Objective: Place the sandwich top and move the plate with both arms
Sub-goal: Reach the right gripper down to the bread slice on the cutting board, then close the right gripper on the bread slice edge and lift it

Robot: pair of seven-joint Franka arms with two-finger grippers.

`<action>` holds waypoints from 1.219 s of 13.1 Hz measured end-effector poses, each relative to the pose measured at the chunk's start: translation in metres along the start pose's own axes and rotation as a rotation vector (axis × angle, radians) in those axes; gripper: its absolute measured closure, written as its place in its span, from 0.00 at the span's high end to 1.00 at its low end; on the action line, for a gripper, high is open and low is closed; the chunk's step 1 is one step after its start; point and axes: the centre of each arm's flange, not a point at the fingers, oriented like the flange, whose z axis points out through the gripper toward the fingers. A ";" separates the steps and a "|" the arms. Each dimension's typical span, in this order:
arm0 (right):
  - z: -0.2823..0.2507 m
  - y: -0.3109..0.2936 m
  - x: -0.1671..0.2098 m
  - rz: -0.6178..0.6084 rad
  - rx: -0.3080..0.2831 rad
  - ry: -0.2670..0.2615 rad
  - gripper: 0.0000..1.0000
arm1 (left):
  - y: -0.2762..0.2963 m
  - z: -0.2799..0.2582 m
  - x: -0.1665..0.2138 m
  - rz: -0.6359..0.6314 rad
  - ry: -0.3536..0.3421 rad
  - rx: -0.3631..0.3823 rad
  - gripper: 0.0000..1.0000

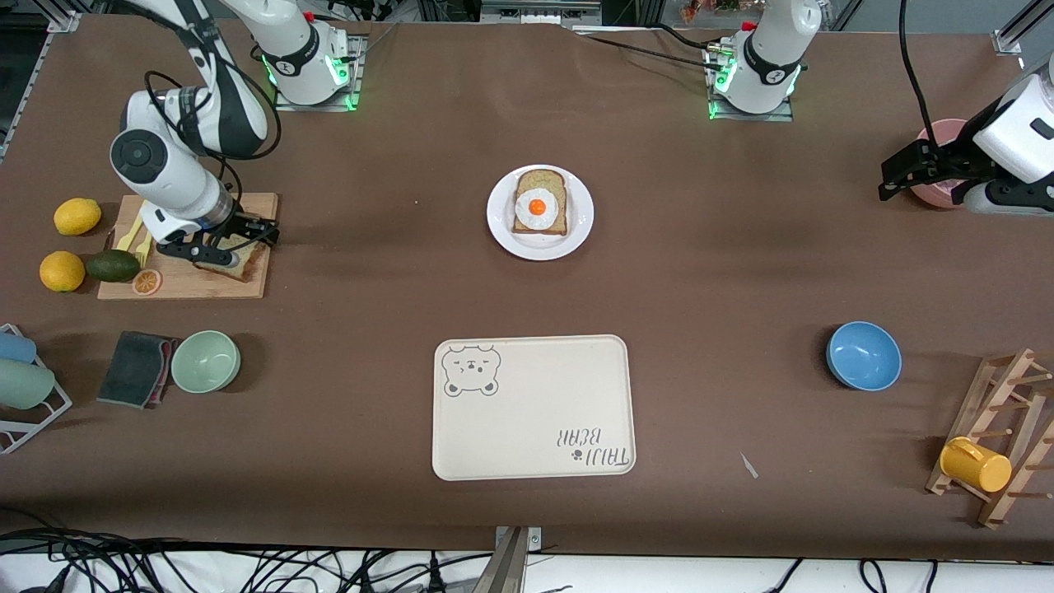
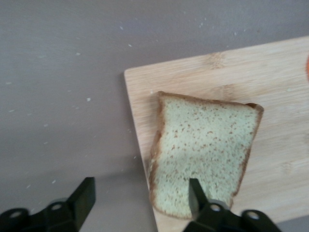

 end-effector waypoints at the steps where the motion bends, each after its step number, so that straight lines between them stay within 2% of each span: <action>1: 0.012 -0.001 0.000 -0.007 -0.011 -0.012 0.84 | 0.000 0.000 0.000 0.000 0.000 0.000 1.00; 4: 0.036 -0.004 -0.003 -0.009 -0.075 -0.030 0.81 | 0.000 0.000 0.000 0.000 0.000 0.000 1.00; 8: 0.038 -0.002 -0.003 -0.014 -0.092 -0.031 0.78 | 0.000 0.000 0.000 0.000 0.000 0.000 1.00; 12: 0.040 -0.002 -0.005 -0.019 -0.102 -0.043 0.72 | 0.000 0.000 0.000 0.000 0.000 0.000 1.00; 13: 0.041 -0.003 -0.005 -0.023 -0.104 -0.047 0.65 | 0.000 0.000 0.000 0.000 0.000 0.000 1.00; 14: 0.043 -0.006 -0.007 -0.030 -0.107 -0.053 0.65 | 0.000 0.000 0.000 0.000 0.000 0.000 1.00; 16: 0.046 -0.010 -0.008 -0.034 -0.120 -0.056 0.54 | 0.000 0.000 0.000 0.000 -0.001 0.000 1.00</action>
